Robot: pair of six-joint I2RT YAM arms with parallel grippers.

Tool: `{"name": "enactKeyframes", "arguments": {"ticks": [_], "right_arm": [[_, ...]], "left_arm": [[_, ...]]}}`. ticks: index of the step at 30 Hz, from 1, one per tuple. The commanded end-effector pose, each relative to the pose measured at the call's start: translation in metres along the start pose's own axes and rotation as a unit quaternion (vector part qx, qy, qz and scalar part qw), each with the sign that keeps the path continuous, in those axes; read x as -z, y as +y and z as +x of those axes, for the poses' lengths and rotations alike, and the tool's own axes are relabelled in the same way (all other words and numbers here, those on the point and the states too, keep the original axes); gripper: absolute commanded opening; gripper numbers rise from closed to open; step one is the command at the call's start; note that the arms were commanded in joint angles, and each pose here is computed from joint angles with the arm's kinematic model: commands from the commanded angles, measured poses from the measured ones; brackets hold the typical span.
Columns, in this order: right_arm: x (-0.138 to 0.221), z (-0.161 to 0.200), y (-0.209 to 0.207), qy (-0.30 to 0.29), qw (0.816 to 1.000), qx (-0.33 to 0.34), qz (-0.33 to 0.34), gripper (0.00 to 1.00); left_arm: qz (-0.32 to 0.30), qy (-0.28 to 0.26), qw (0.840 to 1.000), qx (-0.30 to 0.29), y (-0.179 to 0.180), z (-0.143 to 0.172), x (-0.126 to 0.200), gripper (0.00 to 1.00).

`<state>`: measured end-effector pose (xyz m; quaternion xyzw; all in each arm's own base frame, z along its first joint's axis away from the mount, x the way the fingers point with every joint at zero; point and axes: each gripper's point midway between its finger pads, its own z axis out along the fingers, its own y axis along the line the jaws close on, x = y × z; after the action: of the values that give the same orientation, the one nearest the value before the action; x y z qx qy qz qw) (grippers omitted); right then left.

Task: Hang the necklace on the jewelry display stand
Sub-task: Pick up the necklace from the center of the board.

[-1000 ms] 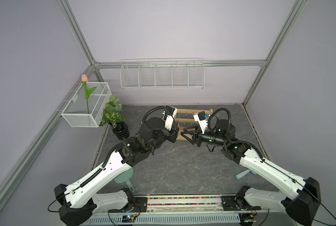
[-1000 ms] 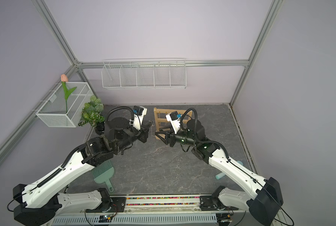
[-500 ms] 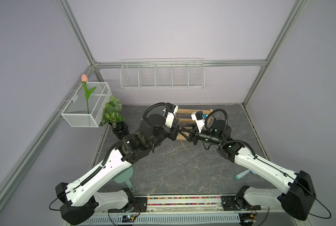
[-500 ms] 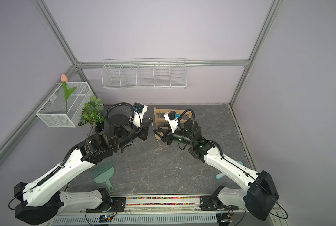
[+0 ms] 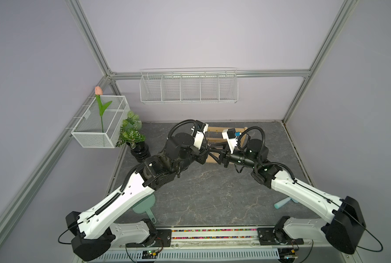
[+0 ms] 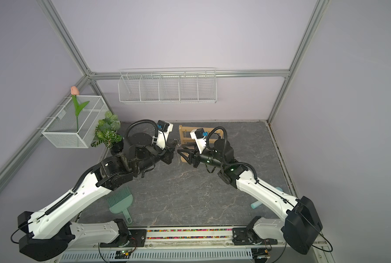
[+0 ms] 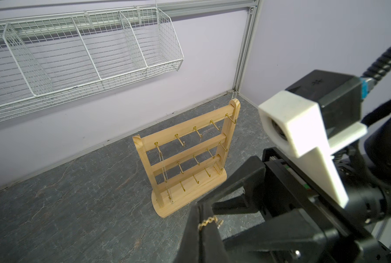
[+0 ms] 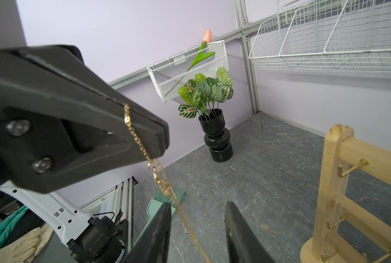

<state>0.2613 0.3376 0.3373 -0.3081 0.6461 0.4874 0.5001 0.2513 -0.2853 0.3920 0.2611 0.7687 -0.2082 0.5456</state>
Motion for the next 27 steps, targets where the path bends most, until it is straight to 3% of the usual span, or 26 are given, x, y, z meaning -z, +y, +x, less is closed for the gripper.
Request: {"name": "enactKeyframes", "arguments": {"ticks": [1, 9, 15, 27], "right_arm": [[-0.005, -0.014, 0.005, -0.021, 1.000, 0.016, -0.012, 0.42], [-0.005, -0.014, -0.001, -0.027, 1.000, 0.015, -0.001, 0.37], [-0.004, -0.015, 0.003, -0.028, 0.999, 0.018, -0.011, 0.41], [-0.001, -0.012, -0.008, -0.029, 0.999, 0.015, 0.011, 0.37]], "left_arm": [[0.005, -0.011, 1.000, -0.004, -0.003, -0.011, 0.003, 0.00], [0.007, -0.011, 1.000, -0.004, -0.003, -0.012, 0.003, 0.00], [0.005, -0.007, 1.000, -0.005, -0.003, -0.009, 0.000, 0.00], [0.006, -0.010, 1.000, -0.002, -0.003, -0.012, 0.002, 0.00]]}}
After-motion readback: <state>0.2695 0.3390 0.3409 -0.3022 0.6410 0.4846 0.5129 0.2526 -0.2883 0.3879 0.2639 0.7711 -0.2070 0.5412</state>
